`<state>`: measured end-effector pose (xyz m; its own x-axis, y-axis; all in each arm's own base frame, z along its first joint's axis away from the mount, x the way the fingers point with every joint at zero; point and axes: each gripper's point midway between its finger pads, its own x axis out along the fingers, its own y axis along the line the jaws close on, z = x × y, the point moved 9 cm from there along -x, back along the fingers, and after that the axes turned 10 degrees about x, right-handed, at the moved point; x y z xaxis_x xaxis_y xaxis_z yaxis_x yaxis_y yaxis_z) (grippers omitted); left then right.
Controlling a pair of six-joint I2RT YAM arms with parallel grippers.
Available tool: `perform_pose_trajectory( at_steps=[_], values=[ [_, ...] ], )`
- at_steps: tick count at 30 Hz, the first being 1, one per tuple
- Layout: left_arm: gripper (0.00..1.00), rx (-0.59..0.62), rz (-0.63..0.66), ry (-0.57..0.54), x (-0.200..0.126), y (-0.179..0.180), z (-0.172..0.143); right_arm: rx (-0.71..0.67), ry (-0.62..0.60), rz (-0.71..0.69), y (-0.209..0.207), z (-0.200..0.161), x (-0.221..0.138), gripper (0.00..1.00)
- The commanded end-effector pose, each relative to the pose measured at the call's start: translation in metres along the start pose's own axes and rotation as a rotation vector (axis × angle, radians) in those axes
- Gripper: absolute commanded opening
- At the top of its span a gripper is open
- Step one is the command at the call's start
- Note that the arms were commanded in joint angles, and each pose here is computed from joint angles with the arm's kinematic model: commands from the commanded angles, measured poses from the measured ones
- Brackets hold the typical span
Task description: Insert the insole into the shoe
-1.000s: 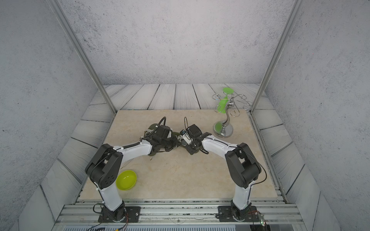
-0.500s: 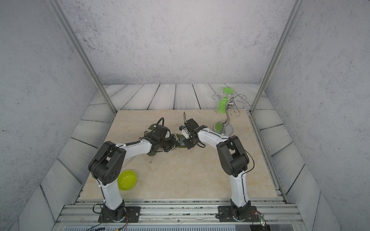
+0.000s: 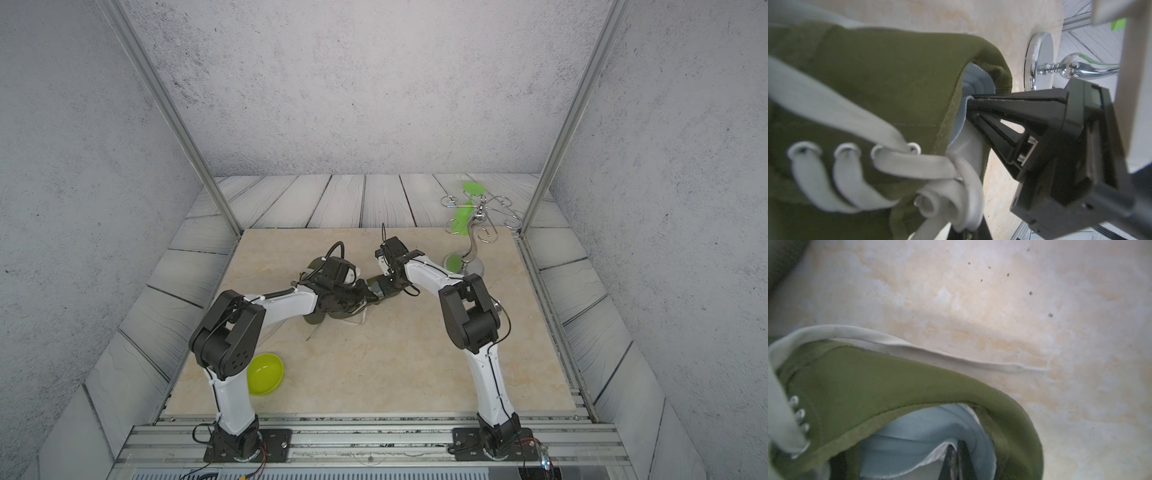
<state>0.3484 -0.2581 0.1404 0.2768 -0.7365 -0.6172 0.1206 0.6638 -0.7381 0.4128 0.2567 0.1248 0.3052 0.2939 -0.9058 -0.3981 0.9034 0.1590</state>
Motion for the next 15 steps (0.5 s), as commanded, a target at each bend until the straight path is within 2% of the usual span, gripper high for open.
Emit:
perform_pose_trajectory(
  at_steps=[1, 3, 6, 9, 15],
  values=[
    [0.0, 0.111, -0.183, 0.021, -0.017, -0.038, 0.017, 0.016, 0.173, -0.103, -0.01, -0.042, 0.032, 0.0],
    [0.0, 0.115, -0.184, 0.013, -0.02, -0.039, 0.025, 0.008, 0.162, -0.125, -0.009, -0.048, 0.016, 0.0],
    [0.0, 0.133, -0.182, 0.029, -0.02, -0.043, 0.032, -0.033, 0.133, -0.16, -0.005, -0.058, -0.012, 0.12],
    [0.0, 0.147, -0.175, 0.048, -0.019, -0.045, 0.035, -0.057, 0.131, -0.181, -0.002, -0.068, -0.036, 0.2],
    [0.0, 0.168, -0.161, 0.088, -0.013, -0.039, 0.035, -0.011, 0.163, -0.12, 0.001, -0.096, -0.061, 0.44]
  ],
)
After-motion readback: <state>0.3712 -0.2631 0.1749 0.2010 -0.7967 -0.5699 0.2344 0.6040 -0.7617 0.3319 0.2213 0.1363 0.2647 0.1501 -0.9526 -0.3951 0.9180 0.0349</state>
